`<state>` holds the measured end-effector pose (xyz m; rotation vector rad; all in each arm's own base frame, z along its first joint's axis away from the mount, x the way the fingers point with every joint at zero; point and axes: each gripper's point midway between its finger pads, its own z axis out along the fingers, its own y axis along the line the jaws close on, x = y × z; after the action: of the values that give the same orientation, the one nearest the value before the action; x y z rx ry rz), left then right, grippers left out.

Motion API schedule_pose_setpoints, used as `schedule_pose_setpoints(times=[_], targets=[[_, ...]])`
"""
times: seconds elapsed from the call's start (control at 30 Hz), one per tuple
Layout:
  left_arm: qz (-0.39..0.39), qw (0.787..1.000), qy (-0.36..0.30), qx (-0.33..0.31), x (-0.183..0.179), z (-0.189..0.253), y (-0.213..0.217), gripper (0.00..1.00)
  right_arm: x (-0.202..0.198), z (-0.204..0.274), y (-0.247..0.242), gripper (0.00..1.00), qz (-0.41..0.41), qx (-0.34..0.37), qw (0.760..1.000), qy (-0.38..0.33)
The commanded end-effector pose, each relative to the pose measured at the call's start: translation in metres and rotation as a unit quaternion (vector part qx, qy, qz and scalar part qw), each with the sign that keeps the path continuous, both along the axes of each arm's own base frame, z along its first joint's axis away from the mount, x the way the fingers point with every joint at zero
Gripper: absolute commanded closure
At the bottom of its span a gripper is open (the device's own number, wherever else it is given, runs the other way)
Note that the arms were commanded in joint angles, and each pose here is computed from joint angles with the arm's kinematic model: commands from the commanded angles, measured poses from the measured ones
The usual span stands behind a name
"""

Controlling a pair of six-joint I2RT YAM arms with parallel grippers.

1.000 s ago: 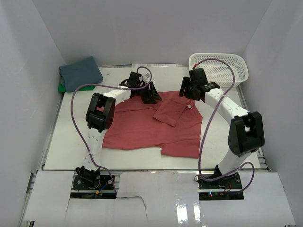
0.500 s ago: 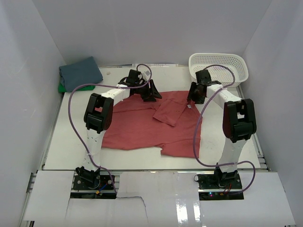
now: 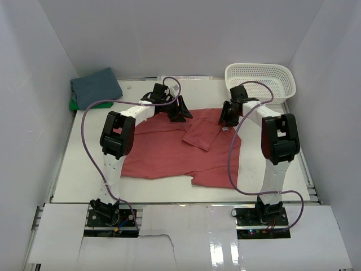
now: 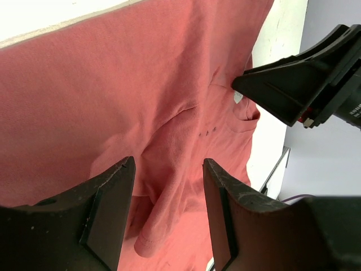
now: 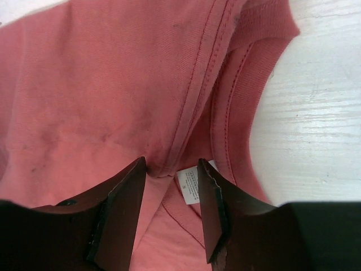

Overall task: Fold and stack the t-shirts
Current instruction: Fold the flattened tshirt in 1/3 of the way

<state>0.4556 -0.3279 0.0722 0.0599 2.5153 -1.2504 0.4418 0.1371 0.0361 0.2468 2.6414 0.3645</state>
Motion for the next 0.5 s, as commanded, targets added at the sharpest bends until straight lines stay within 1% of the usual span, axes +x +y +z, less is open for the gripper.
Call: schedule_pose_setpoints(times=[0.0, 0.07, 0.1, 0.17, 0.2, 0.23, 0.37, 0.47], targets=[[-0.003, 0.999, -0.044, -0.009, 0.009, 0.035, 0.001, 0.38, 0.017, 0.013, 0.009, 0.53, 0.005, 0.02, 0.999, -0.027], [-0.001, 0.999, -0.041, -0.009, 0.01, 0.033, 0.003, 0.38, 0.02, 0.01, 0.01, 0.56, 0.005, 0.021, 0.999, -0.025], [-0.002, 0.999, -0.04, -0.009, 0.009, 0.033, 0.003, 0.38, 0.021, 0.011, 0.01, 0.61, 0.006, 0.022, 0.999, -0.025], [-0.001, 0.999, -0.04, -0.008, 0.01, 0.032, 0.004, 0.38, 0.022, 0.01, 0.01, 0.67, 0.004, 0.021, 0.999, -0.024], [-0.001, 0.999, -0.039, -0.008, 0.01, 0.032, 0.005, 0.38, 0.022, 0.01, 0.009, 0.77, 0.003, 0.018, 1.0, -0.025], [-0.002, 0.999, -0.039, -0.008, 0.01, 0.031, 0.005, 0.38, 0.022, 0.013, 0.008, 0.81, 0.003, 0.016, 0.999, -0.027], [-0.003, 0.999, -0.037, -0.008, 0.01, 0.029, 0.004, 0.38, 0.025, 0.018, 0.001, 0.83, 0.0, -0.003, 0.999, -0.033], [-0.003, 0.999, -0.035, -0.008, 0.01, 0.027, 0.004, 0.38, 0.026, 0.024, -0.006, 0.88, -0.002, -0.016, 0.999, -0.034]])
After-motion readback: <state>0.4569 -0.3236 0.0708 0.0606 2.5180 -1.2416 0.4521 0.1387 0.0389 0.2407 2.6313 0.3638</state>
